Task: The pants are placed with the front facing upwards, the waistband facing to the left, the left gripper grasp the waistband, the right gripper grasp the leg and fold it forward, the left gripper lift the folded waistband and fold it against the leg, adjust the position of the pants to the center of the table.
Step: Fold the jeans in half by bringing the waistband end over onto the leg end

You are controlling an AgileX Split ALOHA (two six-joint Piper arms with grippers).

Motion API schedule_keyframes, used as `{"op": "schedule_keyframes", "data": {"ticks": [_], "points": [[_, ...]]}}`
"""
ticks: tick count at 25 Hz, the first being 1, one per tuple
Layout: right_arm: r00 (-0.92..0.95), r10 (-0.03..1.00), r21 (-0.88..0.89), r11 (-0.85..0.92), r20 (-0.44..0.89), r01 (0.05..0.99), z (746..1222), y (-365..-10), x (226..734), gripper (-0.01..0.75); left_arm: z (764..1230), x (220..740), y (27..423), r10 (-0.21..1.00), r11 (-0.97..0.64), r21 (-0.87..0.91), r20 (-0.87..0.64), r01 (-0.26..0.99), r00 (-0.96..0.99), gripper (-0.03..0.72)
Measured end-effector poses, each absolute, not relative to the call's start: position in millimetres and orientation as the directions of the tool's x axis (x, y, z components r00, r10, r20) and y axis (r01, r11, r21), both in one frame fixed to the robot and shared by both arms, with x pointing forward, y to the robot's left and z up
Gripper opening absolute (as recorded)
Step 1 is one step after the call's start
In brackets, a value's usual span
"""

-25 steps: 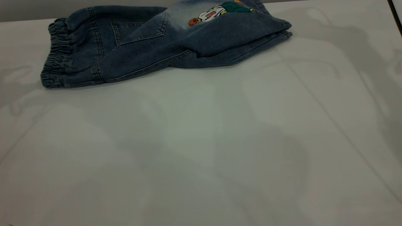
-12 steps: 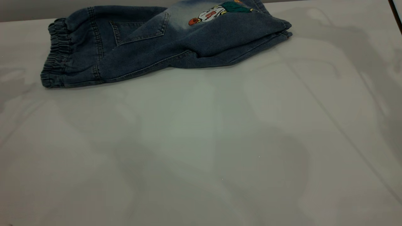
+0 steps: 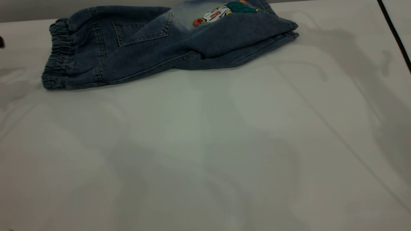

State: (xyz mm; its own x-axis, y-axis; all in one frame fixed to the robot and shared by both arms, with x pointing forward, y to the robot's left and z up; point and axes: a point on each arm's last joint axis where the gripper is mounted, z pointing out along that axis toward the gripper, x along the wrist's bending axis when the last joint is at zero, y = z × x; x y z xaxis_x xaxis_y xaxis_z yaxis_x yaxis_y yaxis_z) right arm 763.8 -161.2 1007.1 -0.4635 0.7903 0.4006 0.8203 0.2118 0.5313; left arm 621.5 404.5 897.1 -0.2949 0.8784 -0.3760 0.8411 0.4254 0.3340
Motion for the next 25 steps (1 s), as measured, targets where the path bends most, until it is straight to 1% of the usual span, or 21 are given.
{"op": "schedule_keyframes", "data": {"ticks": [3, 7, 9, 14, 18, 22, 25], "points": [[-0.464, 0.791, 0.532, 0.213, 0.399, 0.820, 1007, -161, 764, 0.551, 881, 627, 392, 0.882, 0.401, 0.322, -0.389, 0.858, -0.266, 0.282], [-0.466, 0.790, 0.533, 0.215, 0.398, 0.819, 1007, -161, 764, 0.551, 869, 634, 381, 0.913, 0.338, 0.364, -0.350, 0.868, -0.209, 0.360], [-0.466, 0.790, 0.532, 0.215, 0.398, 0.819, 1007, -161, 764, 0.551, 869, 635, 381, 0.918, 0.335, 0.379, -0.337, 0.862, -0.209, 0.395], [-0.466, 0.790, 0.532, 0.215, 0.398, 0.819, 1007, -161, 764, 0.551, 867, 636, 382, 0.907, 0.364, 0.373, -0.352, 0.853, -0.233, 0.412], [-0.465, 0.791, 0.532, 0.213, 0.398, 0.819, 1007, -161, 764, 0.551, 858, 635, 381, 0.908, 0.354, 0.351, -0.352, 0.867, -0.229, 0.425], [-0.465, 0.790, 0.532, 0.214, 0.399, 0.820, 1007, -161, 764, 0.551, 848, 633, 381, 0.913, 0.335, 0.334, -0.347, 0.881, -0.216, 0.487], [-0.465, 0.790, 0.532, 0.214, 0.399, 0.820, 1007, -161, 764, 0.551, 849, 635, 380, 0.897, 0.375, 0.337, -0.368, 0.864, -0.245, 0.543]]}}
